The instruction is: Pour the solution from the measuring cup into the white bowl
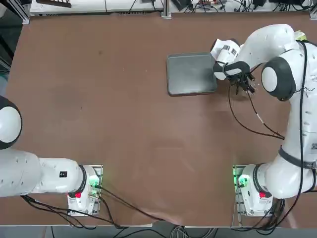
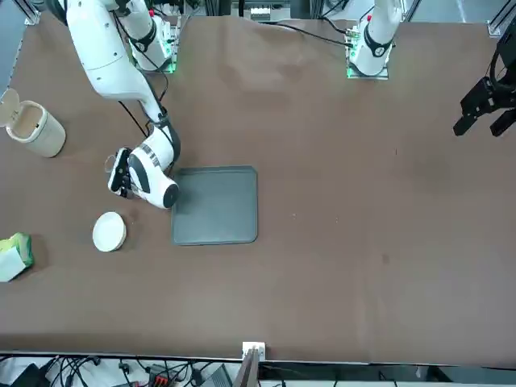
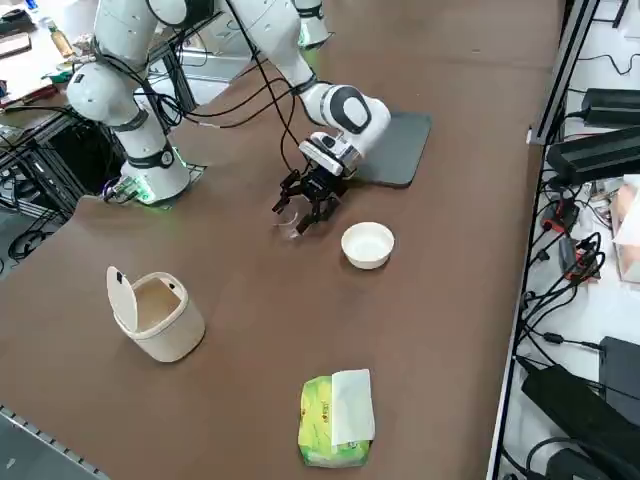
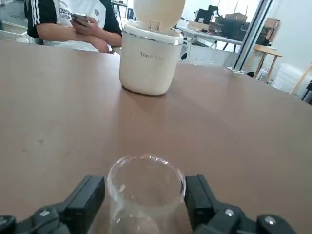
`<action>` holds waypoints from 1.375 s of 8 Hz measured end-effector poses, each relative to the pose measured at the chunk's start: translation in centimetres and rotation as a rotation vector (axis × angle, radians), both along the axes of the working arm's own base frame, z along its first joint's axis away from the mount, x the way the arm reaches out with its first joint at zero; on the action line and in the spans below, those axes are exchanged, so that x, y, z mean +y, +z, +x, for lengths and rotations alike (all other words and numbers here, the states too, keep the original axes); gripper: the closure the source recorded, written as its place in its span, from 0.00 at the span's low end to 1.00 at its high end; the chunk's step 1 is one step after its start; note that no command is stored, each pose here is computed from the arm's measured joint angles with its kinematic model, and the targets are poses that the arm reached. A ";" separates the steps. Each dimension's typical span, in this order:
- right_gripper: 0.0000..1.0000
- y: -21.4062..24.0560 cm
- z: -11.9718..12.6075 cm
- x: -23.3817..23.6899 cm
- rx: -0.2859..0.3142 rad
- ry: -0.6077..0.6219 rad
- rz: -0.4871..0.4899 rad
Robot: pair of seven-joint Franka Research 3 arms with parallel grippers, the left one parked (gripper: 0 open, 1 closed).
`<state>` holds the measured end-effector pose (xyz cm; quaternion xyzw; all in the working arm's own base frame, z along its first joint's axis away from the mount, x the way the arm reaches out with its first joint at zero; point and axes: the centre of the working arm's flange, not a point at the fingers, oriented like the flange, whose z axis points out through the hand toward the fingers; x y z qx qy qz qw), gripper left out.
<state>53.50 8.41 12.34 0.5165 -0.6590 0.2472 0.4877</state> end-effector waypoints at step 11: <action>0.00 31.1 4.8 3.8 0.336 0.343 0.743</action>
